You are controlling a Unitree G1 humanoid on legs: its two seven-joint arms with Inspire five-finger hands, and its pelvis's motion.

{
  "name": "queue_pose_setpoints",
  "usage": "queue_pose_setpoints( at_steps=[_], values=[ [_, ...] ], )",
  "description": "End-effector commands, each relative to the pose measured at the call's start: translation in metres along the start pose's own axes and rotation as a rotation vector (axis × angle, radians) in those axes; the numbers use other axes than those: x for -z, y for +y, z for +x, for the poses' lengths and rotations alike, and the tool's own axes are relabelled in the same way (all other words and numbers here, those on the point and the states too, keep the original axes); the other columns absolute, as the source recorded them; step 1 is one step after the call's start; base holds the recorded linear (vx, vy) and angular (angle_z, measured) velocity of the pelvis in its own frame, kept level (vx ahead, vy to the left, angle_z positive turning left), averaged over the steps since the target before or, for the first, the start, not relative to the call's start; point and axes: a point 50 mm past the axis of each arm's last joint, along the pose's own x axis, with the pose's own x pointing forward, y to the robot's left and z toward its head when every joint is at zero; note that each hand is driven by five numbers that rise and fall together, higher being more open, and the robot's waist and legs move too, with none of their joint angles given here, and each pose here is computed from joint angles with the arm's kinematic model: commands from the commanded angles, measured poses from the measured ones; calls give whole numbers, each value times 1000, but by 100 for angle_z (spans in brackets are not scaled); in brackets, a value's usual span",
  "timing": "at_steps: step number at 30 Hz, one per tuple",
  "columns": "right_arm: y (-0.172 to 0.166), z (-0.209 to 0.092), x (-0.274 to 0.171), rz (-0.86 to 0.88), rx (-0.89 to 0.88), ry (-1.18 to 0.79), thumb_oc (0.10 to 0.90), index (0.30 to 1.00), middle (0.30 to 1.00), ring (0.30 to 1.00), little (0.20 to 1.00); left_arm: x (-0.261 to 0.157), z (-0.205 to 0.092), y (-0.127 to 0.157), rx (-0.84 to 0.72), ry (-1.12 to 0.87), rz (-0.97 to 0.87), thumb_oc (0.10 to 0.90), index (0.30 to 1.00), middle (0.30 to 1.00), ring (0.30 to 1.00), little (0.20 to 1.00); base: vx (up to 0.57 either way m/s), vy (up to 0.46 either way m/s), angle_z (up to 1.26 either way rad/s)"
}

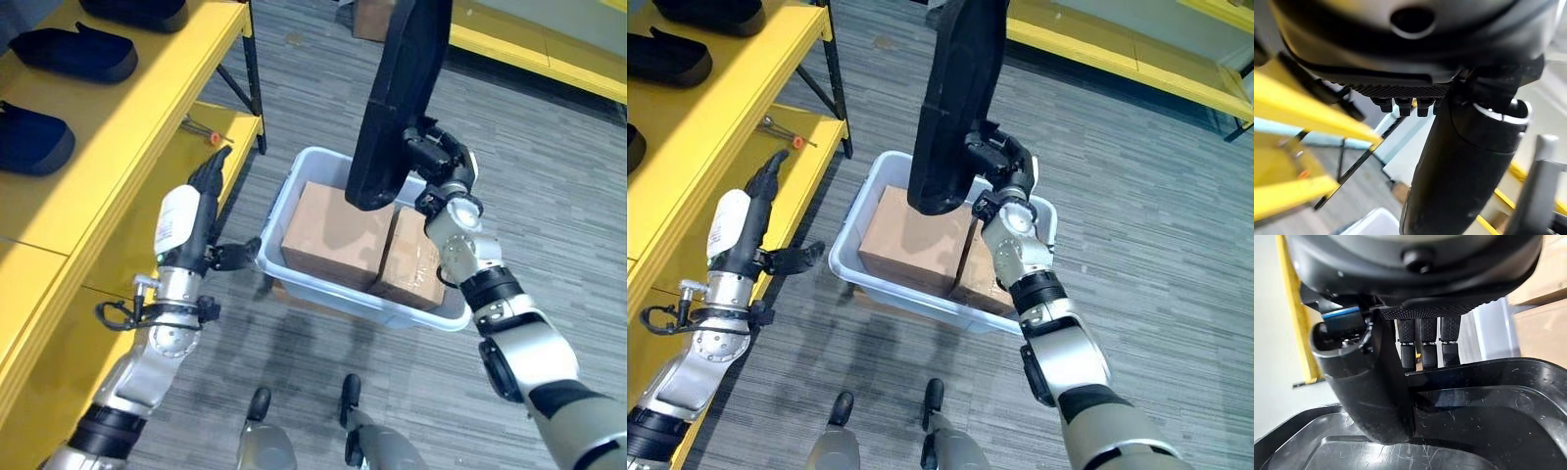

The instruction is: Move parts from the plastic box to the shelf.

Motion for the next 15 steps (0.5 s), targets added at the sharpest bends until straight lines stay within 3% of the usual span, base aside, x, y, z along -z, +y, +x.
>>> queue_pose_setpoints(
  at_steps=[1,15],
  values=[
    [15,1,-9,128,19,-90,400,300,300,300,300,-9,-7,-15,35,-195,174,900,1000,1000,1000,1000,0,0,0],
    [25,3,-1,167,73,-30,400,300,300,300,300,-49,17,-17,2,-478,280,900,1000,1000,1000,1000,2,0,0]
  ],
)
